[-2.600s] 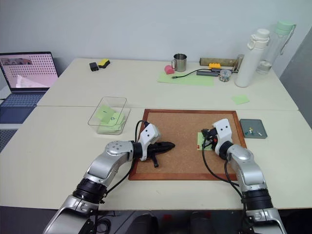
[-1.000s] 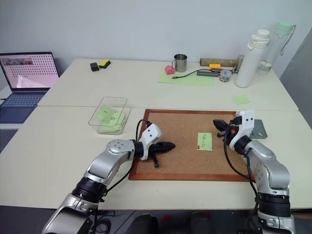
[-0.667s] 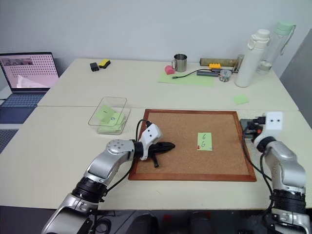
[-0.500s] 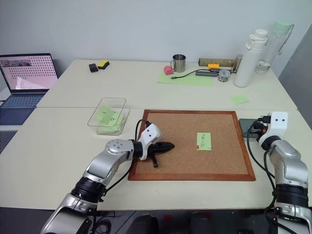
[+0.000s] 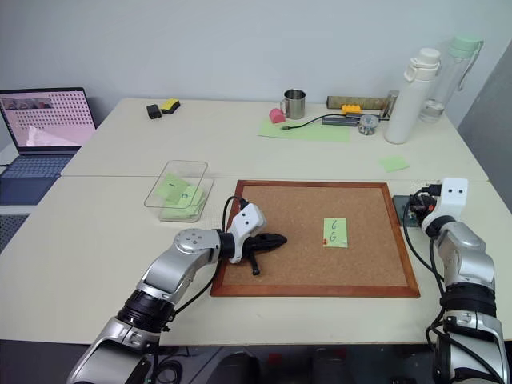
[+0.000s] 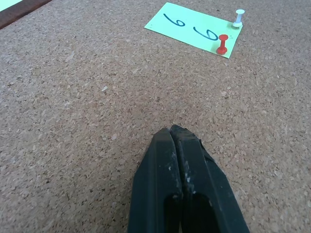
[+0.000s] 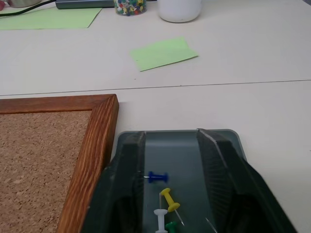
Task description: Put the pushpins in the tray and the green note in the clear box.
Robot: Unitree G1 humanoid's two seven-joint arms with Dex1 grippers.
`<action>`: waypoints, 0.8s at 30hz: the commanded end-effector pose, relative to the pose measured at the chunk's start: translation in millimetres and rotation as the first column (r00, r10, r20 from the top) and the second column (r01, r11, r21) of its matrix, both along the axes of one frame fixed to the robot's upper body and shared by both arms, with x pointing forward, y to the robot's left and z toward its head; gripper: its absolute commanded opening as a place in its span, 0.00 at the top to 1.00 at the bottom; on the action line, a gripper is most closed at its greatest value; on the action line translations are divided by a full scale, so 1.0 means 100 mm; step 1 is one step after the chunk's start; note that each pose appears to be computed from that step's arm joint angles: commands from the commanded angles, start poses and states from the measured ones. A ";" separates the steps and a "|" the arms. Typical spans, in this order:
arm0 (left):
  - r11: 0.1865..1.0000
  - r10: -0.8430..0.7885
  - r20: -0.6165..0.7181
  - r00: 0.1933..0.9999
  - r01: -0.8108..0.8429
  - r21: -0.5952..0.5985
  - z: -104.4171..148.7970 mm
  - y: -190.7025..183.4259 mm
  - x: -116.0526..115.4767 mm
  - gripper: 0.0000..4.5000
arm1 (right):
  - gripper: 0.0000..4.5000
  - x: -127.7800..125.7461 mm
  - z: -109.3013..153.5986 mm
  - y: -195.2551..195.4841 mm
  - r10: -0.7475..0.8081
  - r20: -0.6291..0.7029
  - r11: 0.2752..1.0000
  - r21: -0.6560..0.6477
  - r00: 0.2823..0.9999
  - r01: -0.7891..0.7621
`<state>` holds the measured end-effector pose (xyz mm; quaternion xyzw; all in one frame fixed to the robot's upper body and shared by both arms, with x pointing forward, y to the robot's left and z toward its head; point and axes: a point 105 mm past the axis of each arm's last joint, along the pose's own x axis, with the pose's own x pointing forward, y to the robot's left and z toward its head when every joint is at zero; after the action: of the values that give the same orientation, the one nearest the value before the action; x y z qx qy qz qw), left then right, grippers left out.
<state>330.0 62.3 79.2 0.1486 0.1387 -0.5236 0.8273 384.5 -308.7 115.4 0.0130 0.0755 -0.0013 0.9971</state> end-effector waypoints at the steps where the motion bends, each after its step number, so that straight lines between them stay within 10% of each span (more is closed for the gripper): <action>1: 0.996 0.044 -0.089 0.995 -0.037 0.075 -0.27 0.14 -0.05 1.00 | 0.43 -0.01 0.18 -0.04 -0.001 0.067 1.000 -0.016 0.998 0.002; 6: 0.997 0.037 -0.087 0.995 -0.031 0.074 -0.26 0.12 -0.04 1.00 | 0.21 -0.07 0.26 0.02 0.046 0.104 0.998 -0.043 0.994 -0.041; 16: 0.996 0.030 -0.087 0.996 -0.023 0.083 -0.26 0.13 -0.04 1.00 | 0.21 -0.83 0.33 1.13 0.617 0.102 0.785 -0.023 0.780 -0.619; 24: 0.996 0.017 -0.086 0.996 -0.010 0.083 -0.25 0.11 -0.04 1.00 | 0.21 -0.97 0.03 1.51 0.643 0.040 0.765 0.002 0.765 -0.644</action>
<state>330.3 62.8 78.4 0.1531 0.1428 -0.5266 0.8239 286.8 -162.2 111.0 0.0080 0.0772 0.3454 0.9352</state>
